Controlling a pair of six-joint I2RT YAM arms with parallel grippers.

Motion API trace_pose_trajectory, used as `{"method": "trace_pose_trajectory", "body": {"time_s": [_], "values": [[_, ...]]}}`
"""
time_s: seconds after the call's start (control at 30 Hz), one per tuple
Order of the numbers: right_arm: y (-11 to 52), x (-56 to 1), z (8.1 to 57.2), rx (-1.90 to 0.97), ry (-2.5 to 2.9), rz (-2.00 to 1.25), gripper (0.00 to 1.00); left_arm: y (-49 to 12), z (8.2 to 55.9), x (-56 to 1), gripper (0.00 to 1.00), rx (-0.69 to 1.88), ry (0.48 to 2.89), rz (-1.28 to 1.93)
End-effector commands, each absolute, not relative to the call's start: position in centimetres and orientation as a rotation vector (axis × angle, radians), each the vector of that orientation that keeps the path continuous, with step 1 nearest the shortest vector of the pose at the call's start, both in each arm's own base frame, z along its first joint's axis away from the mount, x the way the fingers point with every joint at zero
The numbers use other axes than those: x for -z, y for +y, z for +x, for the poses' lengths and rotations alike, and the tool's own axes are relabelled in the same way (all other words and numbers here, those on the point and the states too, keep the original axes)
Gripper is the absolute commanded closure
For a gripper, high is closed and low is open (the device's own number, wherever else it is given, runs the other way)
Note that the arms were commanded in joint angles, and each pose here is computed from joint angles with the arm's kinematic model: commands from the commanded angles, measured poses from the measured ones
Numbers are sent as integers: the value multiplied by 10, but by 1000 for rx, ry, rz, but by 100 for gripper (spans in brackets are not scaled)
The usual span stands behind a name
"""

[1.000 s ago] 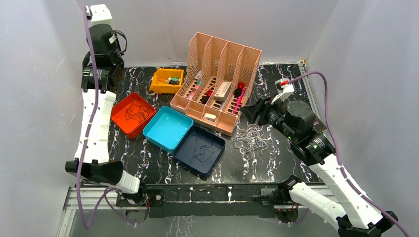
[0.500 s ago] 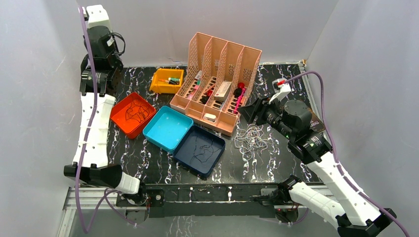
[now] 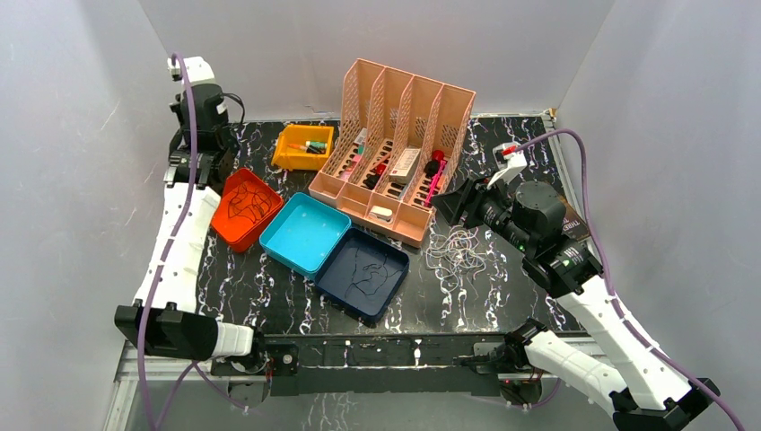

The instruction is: Untangle the cables

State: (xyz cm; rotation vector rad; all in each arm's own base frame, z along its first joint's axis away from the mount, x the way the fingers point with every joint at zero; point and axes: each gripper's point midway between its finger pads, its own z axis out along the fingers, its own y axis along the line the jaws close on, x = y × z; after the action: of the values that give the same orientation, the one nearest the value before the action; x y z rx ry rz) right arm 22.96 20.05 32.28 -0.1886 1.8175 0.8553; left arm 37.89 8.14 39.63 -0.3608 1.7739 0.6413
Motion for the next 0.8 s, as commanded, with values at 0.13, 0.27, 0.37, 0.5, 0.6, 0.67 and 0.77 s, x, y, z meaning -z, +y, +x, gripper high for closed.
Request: {"method": "trace_pose_trajectory", "body": {"time_s": [0.13, 0.27, 0.37, 0.5, 0.6, 0.67, 0.77], "values": [[205, -339, 229, -896, 1766, -193, 39, 94, 364, -338, 100, -637, 1896, -473], [206, -337, 228, -901, 1770, -196, 38, 94, 362, -304, 100, -549, 1965, -507], [205, -336, 227, -907, 1770, -192, 38, 96, 362, -284, 100, -499, 1996, -549], [206, -334, 225, -913, 1771, -195, 38, 101, 364, -258, 100, -456, 2039, -600], [205, -332, 224, -914, 1773, -196, 38, 101, 368, -237, 100, -388, 2078, -638], [205, -329, 223, -916, 1776, -195, 38, 101, 371, -222, 100, -327, 2097, -673], [206, -326, 221, -934, 1777, -191, 38, 105, 377, -197, 100, -252, 2141, -734]]}}
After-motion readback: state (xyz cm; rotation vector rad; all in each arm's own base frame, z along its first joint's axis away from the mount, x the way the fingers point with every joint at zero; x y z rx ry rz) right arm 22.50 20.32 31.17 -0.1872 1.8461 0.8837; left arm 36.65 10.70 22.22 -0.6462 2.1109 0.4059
